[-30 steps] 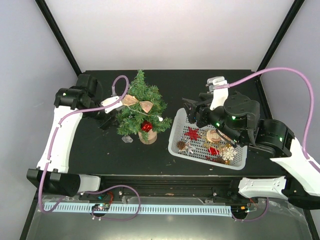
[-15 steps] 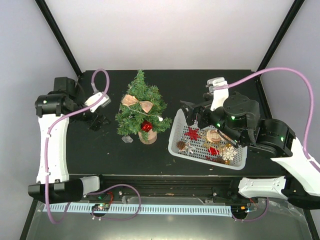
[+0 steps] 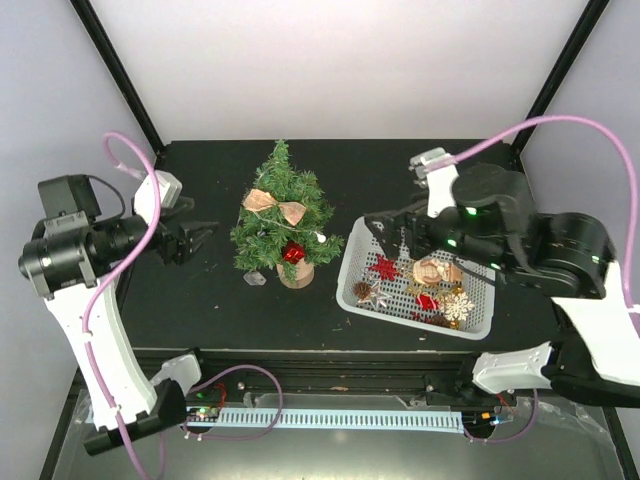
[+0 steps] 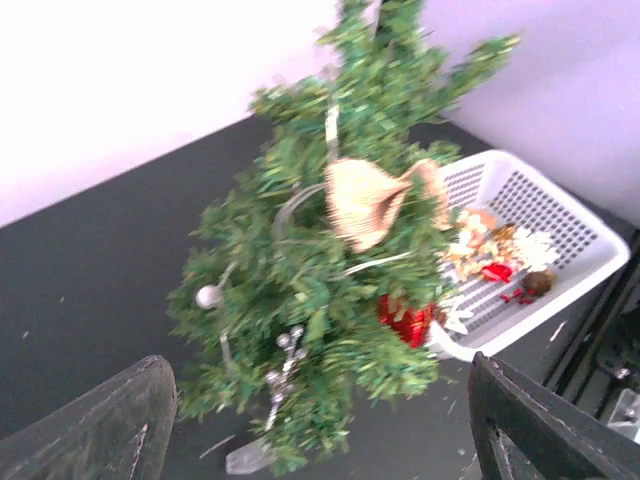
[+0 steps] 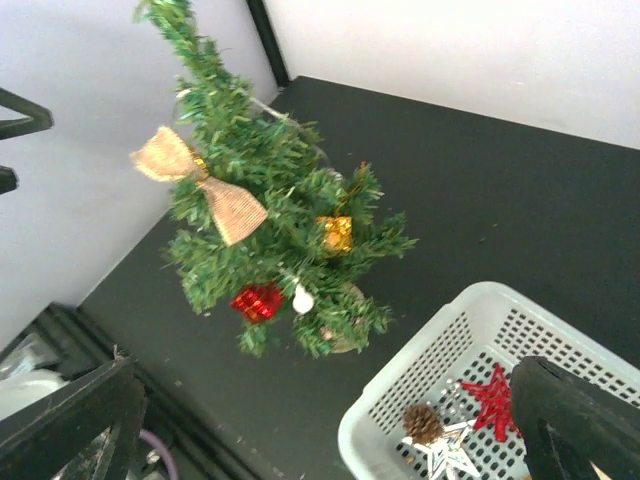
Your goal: Decorate the small christmas tree
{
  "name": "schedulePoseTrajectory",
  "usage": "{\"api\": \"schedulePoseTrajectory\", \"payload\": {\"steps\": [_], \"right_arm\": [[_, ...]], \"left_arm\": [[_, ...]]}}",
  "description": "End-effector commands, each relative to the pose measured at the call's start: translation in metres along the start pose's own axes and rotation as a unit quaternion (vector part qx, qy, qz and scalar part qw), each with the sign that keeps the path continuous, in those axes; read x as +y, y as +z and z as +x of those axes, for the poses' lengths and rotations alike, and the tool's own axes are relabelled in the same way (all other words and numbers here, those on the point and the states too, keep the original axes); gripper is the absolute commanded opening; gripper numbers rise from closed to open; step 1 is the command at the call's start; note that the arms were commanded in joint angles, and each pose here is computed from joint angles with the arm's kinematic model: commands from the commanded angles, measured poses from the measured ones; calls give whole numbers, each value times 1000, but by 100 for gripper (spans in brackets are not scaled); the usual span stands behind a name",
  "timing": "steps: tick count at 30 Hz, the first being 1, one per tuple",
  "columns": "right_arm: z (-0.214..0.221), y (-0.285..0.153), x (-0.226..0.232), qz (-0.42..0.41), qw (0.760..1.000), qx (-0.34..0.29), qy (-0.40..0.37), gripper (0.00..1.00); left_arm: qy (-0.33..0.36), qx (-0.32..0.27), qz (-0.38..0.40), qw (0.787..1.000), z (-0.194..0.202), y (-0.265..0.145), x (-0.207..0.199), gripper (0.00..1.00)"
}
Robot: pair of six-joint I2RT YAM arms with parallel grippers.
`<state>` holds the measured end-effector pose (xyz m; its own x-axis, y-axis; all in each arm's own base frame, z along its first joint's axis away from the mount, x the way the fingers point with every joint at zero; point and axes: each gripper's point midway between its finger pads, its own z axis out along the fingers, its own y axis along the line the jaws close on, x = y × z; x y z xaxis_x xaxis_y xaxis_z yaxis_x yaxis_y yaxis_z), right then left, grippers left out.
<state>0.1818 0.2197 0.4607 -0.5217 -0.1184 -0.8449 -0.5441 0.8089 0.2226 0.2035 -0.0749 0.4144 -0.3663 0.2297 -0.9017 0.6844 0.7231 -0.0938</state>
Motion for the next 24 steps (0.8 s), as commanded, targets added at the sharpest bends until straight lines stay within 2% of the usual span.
{"api": "schedulePoseTrajectory", "payload": {"steps": [1,6,16,24], "right_arm": [[8,-50,3,-68,998,-2,1,100],[22,-75,4,-108,994,3,5,100],[32,-105,-14,-110,993,-23,25,100],[41,-98,-19,-99,995,-14,30,100]], "left_arm": [[10,-63,50,997,-15,-16,-47,80],[-18,-84,57,995,-24,-29,-70,79],[-29,-54,-56,997,-16,-43,-62,77],[-27,-45,-69,996,-11,-42,-56,78]]}}
